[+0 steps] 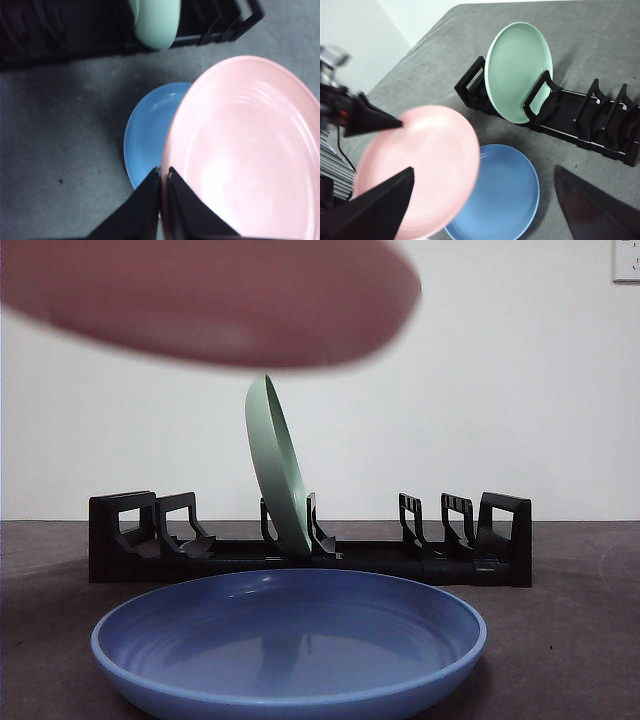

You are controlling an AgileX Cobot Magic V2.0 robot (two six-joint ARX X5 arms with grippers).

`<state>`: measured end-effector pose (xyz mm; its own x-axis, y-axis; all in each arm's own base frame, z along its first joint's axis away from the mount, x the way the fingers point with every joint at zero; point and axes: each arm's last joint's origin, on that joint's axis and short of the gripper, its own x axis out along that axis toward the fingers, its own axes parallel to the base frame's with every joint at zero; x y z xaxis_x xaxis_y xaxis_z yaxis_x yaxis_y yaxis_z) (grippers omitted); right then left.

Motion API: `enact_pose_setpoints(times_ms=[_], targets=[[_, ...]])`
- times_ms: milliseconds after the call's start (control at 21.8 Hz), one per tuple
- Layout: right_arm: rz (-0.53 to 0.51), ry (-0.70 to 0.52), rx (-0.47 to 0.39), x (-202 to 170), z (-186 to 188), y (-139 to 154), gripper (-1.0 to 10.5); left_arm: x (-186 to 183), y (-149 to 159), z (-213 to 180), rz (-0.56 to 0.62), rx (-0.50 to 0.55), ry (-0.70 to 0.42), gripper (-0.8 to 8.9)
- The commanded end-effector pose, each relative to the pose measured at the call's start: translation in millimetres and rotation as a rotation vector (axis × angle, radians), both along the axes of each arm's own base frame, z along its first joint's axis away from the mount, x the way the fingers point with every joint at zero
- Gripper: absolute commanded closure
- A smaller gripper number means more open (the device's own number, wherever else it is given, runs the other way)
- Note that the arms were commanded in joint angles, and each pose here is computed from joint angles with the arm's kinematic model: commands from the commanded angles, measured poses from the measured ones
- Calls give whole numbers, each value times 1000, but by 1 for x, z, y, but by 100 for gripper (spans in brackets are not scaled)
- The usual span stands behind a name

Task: Place the plate

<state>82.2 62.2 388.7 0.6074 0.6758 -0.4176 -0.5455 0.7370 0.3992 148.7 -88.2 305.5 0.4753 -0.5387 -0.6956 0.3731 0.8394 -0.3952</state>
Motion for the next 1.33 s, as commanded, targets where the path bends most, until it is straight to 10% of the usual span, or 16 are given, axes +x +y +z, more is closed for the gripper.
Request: enact_pose_setpoints(times_ms=[46, 1333], targets=[[1, -9, 14, 0, 4, 1, 502, 7, -5, -13, 19, -36, 11, 807], [0, 5, 8, -1, 3, 0, 502, 68, -63, -107, -116, 77, 89, 807]])
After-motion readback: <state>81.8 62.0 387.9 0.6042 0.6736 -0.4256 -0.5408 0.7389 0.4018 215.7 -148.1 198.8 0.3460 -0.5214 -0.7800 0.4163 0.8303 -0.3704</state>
